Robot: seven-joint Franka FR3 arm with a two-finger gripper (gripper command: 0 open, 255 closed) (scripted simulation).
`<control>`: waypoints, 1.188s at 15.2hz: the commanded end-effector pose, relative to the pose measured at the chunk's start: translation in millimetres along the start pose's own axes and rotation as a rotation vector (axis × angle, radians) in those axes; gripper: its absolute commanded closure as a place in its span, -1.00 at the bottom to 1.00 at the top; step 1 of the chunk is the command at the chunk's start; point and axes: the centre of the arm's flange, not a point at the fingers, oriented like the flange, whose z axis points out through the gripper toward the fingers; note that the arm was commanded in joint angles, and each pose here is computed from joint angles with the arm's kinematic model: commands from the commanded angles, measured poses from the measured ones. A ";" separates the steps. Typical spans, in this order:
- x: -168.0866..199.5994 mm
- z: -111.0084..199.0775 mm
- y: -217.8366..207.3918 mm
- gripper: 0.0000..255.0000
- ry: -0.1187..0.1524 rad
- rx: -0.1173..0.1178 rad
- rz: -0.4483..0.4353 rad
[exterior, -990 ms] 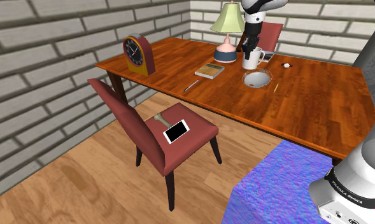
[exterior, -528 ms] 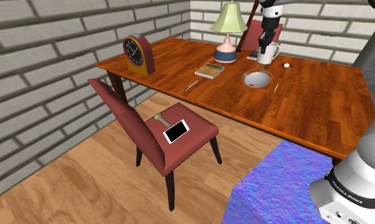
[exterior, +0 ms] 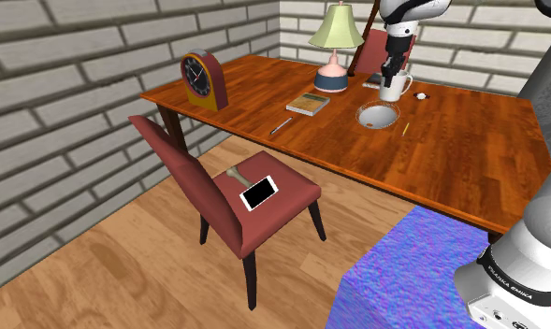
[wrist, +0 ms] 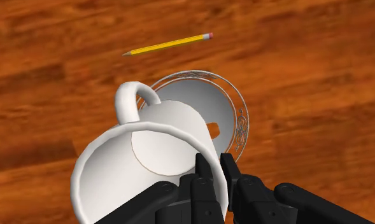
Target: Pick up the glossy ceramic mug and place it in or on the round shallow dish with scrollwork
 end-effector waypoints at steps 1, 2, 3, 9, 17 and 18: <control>0.4 10.9 -1.1 1.00 0.001 -0.001 0.000; 0.5 16.1 -1.5 1.00 0.001 -0.001 0.000; 0.5 21.4 -1.8 1.00 0.001 -0.001 0.000; 1.1 53.0 -3.9 1.00 0.001 -0.001 0.000; 1.2 61.1 -4.4 1.00 0.001 -0.001 0.000; 1.2 61.1 -4.4 1.00 0.001 -0.001 0.000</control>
